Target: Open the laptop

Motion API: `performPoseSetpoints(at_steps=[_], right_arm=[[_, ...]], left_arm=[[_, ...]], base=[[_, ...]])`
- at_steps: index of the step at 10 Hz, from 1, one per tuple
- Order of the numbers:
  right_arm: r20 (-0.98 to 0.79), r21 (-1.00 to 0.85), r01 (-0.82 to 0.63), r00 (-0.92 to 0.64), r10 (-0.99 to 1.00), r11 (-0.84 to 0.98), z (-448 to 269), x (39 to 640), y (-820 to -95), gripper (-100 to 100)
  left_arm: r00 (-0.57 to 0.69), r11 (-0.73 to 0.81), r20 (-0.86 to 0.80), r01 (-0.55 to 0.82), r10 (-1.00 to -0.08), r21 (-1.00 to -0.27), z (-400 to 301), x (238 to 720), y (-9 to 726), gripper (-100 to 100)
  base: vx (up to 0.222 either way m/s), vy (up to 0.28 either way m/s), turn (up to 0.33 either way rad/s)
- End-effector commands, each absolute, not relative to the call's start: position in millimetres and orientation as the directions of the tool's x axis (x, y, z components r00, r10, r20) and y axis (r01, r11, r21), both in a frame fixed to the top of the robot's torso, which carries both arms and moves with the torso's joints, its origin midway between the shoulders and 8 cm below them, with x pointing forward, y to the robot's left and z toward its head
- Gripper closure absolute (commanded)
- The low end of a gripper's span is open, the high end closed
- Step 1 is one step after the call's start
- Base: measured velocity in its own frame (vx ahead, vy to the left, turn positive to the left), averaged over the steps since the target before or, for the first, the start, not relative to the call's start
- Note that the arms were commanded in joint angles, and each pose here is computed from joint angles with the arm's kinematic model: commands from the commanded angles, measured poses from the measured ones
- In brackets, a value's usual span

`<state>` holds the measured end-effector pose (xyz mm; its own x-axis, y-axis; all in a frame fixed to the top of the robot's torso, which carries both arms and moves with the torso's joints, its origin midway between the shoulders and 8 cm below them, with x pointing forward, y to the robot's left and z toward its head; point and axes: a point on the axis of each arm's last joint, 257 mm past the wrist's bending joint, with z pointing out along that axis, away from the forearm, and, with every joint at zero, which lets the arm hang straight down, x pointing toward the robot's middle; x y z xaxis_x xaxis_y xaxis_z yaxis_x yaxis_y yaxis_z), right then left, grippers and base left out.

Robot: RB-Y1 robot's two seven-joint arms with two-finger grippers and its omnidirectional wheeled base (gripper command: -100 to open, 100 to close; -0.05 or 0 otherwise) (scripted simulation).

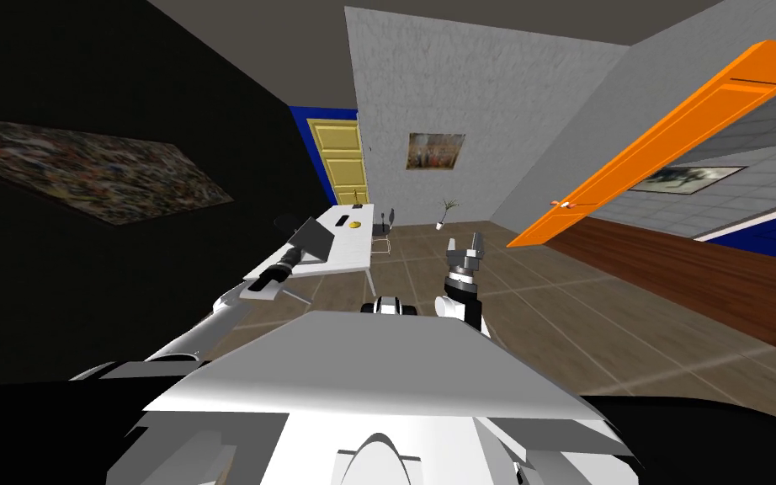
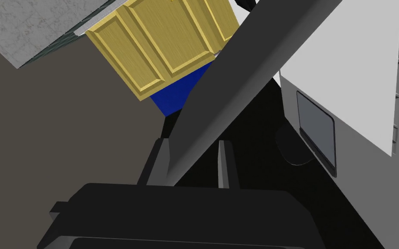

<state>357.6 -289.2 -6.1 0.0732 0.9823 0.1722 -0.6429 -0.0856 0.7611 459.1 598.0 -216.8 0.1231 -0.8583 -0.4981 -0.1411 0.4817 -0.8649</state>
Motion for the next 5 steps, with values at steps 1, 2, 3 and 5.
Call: performPoseSetpoints(at_steps=[1,2,3,5], right_arm=[[0.172,0.761,-0.643,0.073,0.982,-0.085,-6.1,357.5,-289.2,0],[0.172,0.761,-0.643,0.073,0.982,-0.085,-6.1,357.5,-289.2,0],[0.172,0.761,-0.643,0.073,0.982,-0.086,-6.1,357.6,-289.2,0],[0.172,0.761,-0.643,0.073,0.982,-0.086,-6.0,357.6,-289.2,0]], left_arm=[[0.061,0.492,-0.507,-0.168,-0.86,-0.854,-245.2,462.8,554.8,100],[0.054,0.474,-0.484,-0.135,-0.873,-0.87,-240.7,468.7,536.5,100],[0.056,0.467,-0.477,-0.138,-0.877,-0.874,-244.0,468.0,535.2,100],[0.037,0.492,-0.503,-0.159,-0.863,-0.856,-253.9,463.4,522.8,100]], base=[[0.026,0.105,0.1],[0.002,0.047,0.054],[-0.007,0.012,-0.014],[0.012,0.039,0.059]])
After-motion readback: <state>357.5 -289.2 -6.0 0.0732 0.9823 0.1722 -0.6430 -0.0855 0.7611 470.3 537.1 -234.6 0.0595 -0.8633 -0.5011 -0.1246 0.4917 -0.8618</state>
